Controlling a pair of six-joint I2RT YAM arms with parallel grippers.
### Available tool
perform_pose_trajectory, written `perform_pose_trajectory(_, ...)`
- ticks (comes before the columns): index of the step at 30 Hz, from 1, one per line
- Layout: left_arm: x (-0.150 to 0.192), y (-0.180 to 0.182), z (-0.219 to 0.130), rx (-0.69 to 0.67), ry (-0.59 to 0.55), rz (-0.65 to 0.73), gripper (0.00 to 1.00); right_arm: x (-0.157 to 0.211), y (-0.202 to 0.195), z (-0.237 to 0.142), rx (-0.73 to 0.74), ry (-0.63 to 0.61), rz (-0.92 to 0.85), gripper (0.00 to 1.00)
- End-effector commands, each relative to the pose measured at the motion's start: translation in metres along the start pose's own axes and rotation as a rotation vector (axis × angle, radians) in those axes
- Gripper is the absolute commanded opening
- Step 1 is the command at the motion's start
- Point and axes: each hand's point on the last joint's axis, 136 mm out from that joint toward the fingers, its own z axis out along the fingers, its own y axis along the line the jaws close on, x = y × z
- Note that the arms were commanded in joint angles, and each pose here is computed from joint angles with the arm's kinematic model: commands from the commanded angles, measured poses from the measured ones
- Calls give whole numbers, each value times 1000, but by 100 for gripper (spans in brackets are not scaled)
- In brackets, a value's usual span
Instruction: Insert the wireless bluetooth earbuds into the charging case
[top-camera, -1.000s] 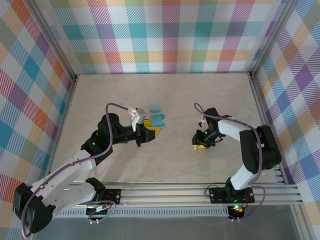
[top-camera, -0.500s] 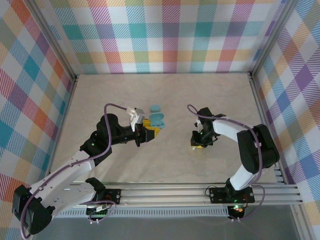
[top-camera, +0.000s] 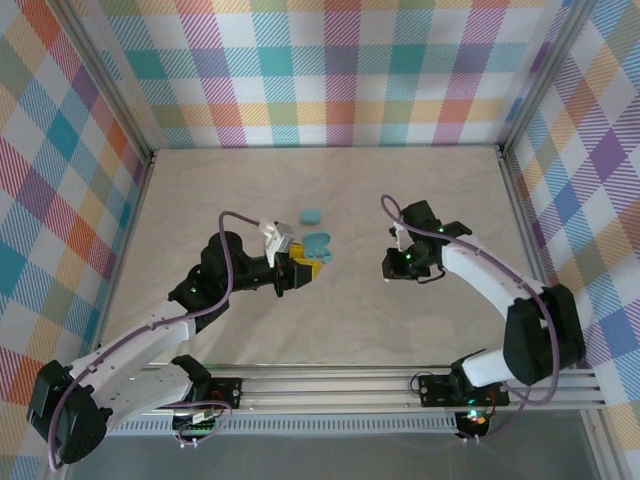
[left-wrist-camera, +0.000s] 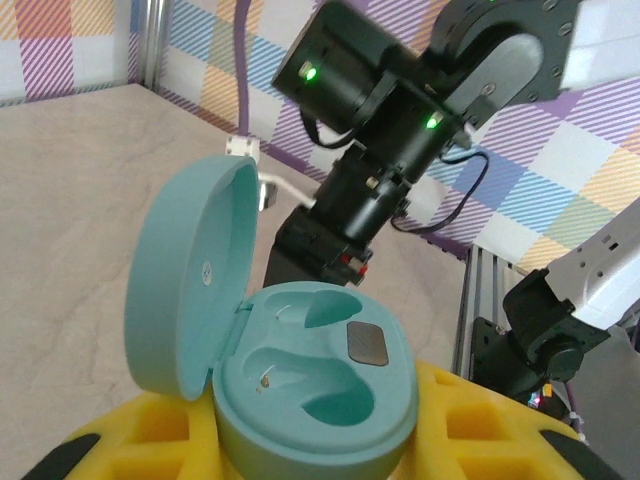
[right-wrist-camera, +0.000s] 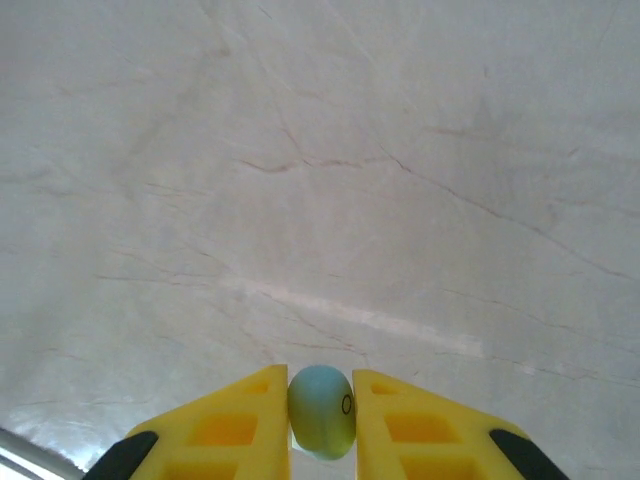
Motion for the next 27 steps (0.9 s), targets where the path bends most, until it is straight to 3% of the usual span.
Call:
perform_pose_trajectory(1,-10,-6,2,46,-31,54,0,3,10,-33,-7,-20,-57,20)
perform_pose_trajectory(14,-6,0,5,28,-80,168,0,-22,81,-136,-202,-302,-246,16)
perform_pose_trajectory(27,-2,7,6,-8,-65,193,0,-29,165,-169,-313,-380,-499,16)
